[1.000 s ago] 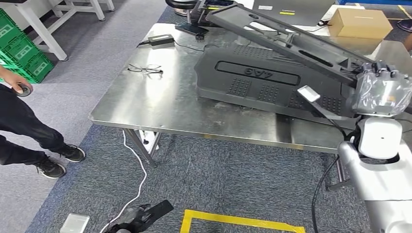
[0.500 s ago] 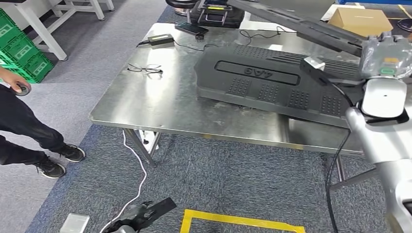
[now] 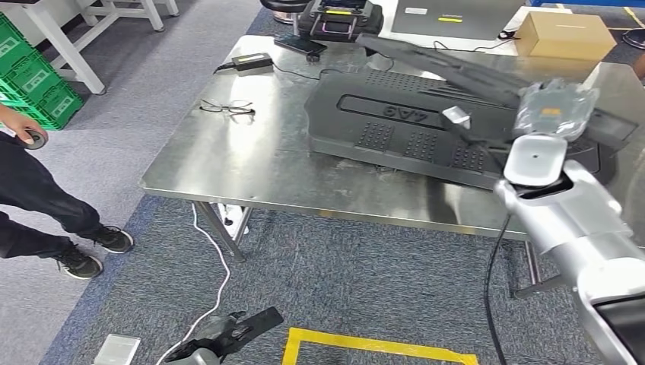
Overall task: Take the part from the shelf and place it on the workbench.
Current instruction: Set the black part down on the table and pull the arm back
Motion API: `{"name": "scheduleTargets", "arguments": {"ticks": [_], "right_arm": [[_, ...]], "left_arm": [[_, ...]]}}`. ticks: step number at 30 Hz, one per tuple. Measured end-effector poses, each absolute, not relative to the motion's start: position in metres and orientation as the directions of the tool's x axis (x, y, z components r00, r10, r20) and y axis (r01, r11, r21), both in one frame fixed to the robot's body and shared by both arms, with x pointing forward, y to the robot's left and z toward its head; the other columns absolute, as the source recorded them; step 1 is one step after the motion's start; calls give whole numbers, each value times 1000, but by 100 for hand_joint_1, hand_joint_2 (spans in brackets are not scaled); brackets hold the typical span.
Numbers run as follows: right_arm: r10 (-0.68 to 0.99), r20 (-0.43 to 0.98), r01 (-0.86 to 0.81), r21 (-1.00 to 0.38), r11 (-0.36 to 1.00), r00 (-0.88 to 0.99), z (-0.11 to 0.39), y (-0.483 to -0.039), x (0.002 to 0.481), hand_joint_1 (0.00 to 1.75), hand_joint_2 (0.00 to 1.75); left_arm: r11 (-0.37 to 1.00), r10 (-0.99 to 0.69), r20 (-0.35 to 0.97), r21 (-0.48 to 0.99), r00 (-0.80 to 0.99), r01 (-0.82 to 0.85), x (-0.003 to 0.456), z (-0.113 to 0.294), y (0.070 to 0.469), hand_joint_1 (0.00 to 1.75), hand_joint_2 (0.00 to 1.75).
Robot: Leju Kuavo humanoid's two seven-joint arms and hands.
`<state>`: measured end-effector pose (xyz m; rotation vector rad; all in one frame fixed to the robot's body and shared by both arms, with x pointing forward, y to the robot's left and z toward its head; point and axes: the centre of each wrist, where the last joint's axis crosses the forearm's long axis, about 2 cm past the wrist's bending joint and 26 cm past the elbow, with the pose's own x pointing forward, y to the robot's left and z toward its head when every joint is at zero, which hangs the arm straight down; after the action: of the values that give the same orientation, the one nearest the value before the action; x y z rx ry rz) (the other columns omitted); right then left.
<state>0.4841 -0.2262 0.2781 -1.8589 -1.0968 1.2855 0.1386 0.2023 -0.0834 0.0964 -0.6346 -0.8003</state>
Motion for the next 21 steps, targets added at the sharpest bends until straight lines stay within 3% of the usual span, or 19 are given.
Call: {"name": "scheduleTargets", "arguments": {"ticks": [17, 18, 21], "right_arm": [[869, -477, 143, -858, -493, 131, 211, -212, 464, 175, 175], [870, -477, 141, -859, -492, 128, 210, -211, 463, 165, 175], [871, -480, 135, -861, -491, 106, 206, -209, 462, 37, 175]], "left_arm": [[700, -698, 491, 314, 521, 642, 140, -83, 200, 0, 0], [700, -698, 490, 314, 522, 642, 140, -83, 200, 0, 0], [700, -699, 488, 314, 523, 642, 139, -83, 200, 0, 0]]}}
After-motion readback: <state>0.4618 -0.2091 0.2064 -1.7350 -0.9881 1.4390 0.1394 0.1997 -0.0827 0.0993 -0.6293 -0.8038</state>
